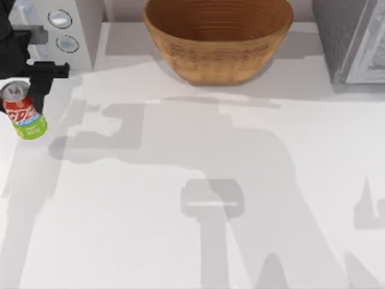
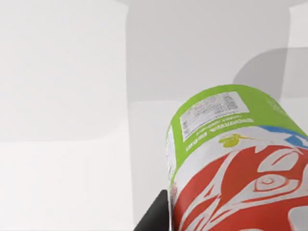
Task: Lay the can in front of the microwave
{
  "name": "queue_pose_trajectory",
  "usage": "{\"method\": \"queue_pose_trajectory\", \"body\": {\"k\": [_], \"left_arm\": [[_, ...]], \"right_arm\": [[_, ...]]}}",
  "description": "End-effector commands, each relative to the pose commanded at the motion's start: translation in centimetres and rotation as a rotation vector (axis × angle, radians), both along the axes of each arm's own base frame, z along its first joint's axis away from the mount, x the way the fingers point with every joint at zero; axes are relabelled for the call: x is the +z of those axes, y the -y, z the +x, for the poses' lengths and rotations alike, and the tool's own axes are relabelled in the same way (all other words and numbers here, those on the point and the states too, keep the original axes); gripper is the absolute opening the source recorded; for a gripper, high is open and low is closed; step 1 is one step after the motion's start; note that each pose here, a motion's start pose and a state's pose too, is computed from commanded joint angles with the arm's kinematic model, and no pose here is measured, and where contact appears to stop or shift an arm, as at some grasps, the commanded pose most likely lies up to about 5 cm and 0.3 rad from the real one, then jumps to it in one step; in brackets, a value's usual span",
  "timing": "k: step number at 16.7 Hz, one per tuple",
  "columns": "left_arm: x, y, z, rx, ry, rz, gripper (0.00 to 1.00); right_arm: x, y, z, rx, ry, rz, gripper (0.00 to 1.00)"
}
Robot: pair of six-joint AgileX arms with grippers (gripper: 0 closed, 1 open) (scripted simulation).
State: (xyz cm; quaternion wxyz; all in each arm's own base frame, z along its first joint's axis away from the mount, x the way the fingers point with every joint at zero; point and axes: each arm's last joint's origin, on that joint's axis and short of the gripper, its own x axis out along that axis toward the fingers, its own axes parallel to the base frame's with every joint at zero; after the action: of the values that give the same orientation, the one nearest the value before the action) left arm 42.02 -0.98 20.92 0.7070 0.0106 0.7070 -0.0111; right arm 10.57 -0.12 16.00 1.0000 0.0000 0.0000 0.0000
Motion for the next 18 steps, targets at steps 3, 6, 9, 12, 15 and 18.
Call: {"method": "queue_pose_trajectory", "body": {"k": [3,6,9,12,15,18], "left_arm": [[0.01,-0.48,-0.1,0.011,0.0,0.0,0.0],[-0.19,-0.38,-0.04,0.006,-0.004,0.002,0.0],[-0.7,-0.47,-0.09,0.01,0.0,0.0,0.0],[-0.79,-0.49,-0.1,0.011,0.0,0.0,0.0],[-0.79,-0.49,-0.1,0.011,0.0,0.0,0.15],[-0.79,-0.49,-0.1,0.011,0.0,0.0,0.38]], "right_arm": [[0.0,0.0,0.0,0.0,0.0,0.0,1.0],[0.0,0.0,0.0,0.0,0.0,0.0,1.0],[0.0,0.0,0.0,0.0,0.0,0.0,1.0],[0.0,0.0,0.0,0.0,0.0,0.0,1.0],[0.0,0.0,0.0,0.0,0.0,0.0,1.0],[0.0,0.0,0.0,0.0,0.0,0.0,1.0]]}}
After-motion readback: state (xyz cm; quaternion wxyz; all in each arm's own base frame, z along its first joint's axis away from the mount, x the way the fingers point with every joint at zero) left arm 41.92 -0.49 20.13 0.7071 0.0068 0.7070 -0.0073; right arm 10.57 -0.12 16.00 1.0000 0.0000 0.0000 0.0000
